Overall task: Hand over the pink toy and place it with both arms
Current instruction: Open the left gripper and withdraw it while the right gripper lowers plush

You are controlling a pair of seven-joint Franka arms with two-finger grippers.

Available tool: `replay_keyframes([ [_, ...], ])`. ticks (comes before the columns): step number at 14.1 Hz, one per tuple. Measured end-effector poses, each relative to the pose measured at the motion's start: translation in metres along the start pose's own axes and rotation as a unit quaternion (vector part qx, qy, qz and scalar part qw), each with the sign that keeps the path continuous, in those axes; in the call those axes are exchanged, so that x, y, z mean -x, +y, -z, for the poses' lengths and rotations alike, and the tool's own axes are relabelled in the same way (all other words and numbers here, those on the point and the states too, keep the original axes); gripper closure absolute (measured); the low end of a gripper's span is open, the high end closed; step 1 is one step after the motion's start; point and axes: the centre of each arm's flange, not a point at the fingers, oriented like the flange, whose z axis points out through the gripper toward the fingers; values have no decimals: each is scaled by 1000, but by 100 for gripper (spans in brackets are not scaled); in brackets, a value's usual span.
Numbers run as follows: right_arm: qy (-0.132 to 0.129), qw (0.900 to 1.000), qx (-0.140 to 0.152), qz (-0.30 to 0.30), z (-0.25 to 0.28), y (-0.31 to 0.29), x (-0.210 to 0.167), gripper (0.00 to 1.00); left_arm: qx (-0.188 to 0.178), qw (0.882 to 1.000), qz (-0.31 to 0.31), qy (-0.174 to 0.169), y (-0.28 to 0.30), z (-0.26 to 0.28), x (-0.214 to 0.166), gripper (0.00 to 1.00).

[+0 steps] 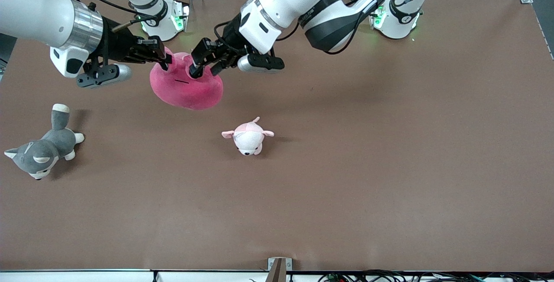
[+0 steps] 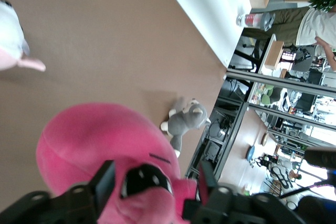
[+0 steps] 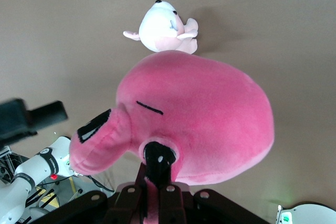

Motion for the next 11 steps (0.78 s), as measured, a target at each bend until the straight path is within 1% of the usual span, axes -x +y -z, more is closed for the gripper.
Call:
replay_keyframes([
  [2, 5, 1000, -1, 30, 7, 31, -14, 89, -9, 1000, 12, 18, -4, 10, -35, 2],
  [3, 5, 999, -3, 35, 8, 57, -26, 89, -17, 999, 21, 30, -8, 19, -60, 0],
  [6, 1, 1000, -13, 28, 3, 149, -69, 89, -37, 995, 41, 78, -18, 65, -142, 0],
  [8, 0, 999, 7, 31, -1, 192, -93, 89, -51, 992, 43, 106, -26, 90, -179, 0],
  [9, -2, 999, 20, 40, -4, 206, -103, 89, -66, 990, 42, 115, -33, 97, -192, 0],
  [11, -3, 998, 35, 55, -12, 231, -122, 89, -112, 986, 39, 118, -52, 108, -219, 0],
])
